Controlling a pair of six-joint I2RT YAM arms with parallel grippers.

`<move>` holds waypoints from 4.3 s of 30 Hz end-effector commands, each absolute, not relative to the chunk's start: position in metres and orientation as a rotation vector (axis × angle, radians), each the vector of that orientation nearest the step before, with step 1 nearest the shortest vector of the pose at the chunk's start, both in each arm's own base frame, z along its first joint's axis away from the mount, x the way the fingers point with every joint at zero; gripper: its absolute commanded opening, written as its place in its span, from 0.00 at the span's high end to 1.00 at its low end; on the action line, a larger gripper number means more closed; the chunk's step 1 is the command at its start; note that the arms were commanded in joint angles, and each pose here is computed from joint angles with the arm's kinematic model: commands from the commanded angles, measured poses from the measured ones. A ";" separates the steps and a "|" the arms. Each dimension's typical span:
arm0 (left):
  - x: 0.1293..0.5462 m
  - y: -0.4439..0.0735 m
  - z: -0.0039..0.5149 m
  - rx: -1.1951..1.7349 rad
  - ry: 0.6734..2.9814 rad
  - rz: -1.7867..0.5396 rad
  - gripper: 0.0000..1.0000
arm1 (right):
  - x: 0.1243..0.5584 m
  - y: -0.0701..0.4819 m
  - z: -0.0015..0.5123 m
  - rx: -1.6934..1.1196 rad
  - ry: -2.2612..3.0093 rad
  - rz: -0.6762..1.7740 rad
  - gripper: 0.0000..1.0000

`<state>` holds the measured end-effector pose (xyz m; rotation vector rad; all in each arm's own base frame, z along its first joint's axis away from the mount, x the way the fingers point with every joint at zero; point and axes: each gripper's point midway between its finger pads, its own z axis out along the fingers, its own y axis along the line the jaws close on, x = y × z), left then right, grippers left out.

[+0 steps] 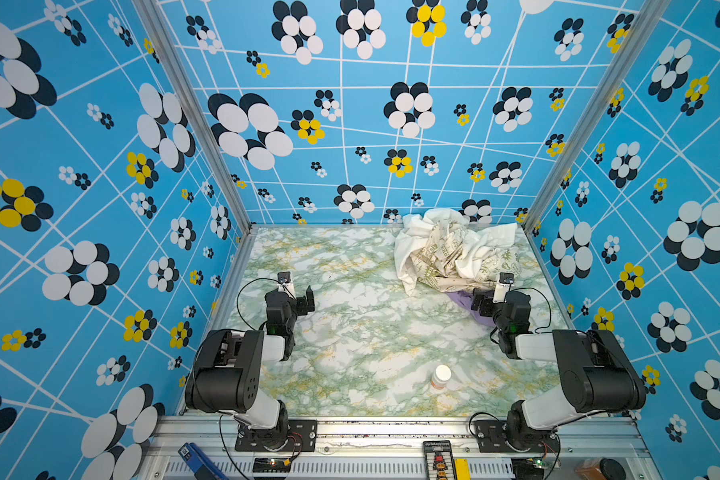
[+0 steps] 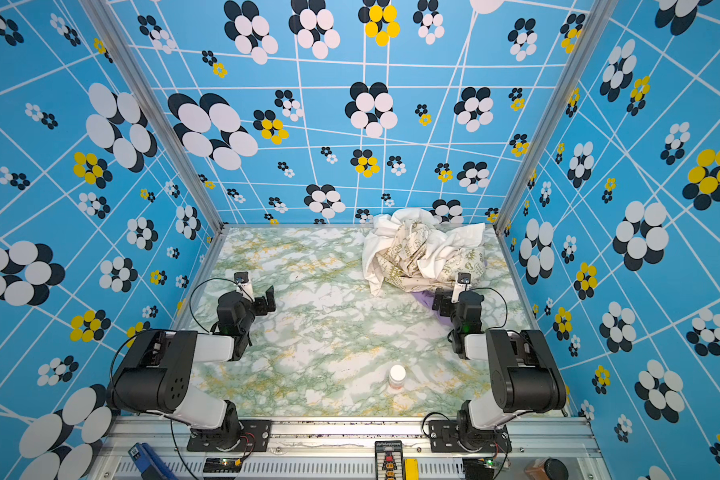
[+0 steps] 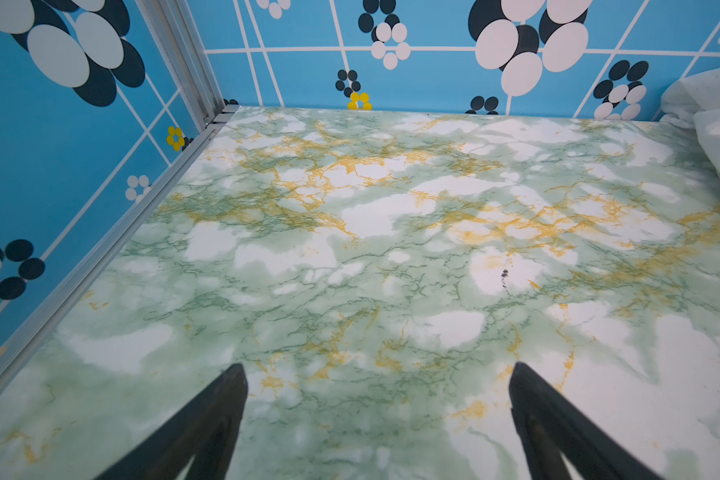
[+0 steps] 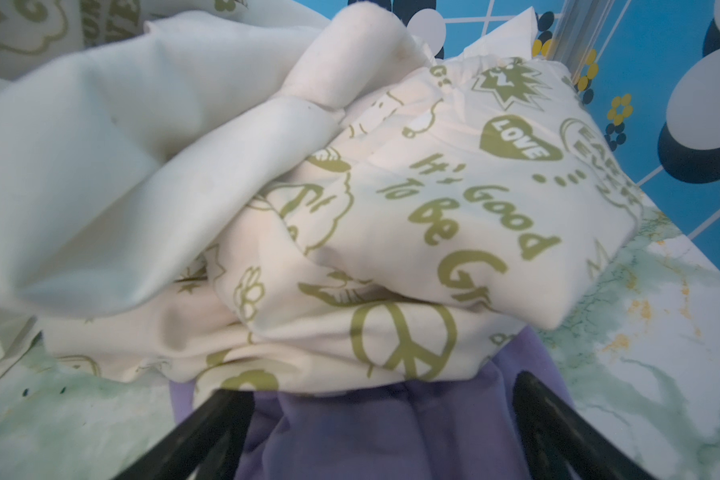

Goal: Pick out a specific cloth from the pile

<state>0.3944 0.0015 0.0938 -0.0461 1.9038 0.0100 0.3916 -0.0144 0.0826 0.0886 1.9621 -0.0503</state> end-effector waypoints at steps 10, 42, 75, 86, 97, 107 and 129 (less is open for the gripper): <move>0.394 -0.010 0.139 0.030 1.925 0.003 0.01 | 0.365 -0.013 0.138 0.032 1.983 -0.098 0.01; 0.329 -0.062 0.218 -0.164 2.105 -0.380 0.01 | 0.331 -0.008 0.127 0.443 2.326 0.125 0.30; 0.314 -0.112 0.196 -0.231 2.048 -0.513 0.01 | 0.329 -0.032 0.063 0.891 2.524 0.009 0.99; 0.332 -0.126 0.230 -0.112 1.981 -0.510 0.01 | 0.350 -0.044 0.128 0.849 2.314 0.014 1.00; 0.342 -0.133 0.255 -0.057 1.925 -0.509 0.01 | 0.368 -0.055 0.213 0.810 2.063 0.026 1.00; 0.350 -0.138 0.267 -0.015 1.901 -0.507 0.01 | 0.380 -0.062 0.276 0.789 1.887 0.044 1.00; 0.359 -0.144 0.264 -0.013 1.905 -0.521 0.01 | 0.384 -0.072 0.348 0.701 1.724 -0.015 1.00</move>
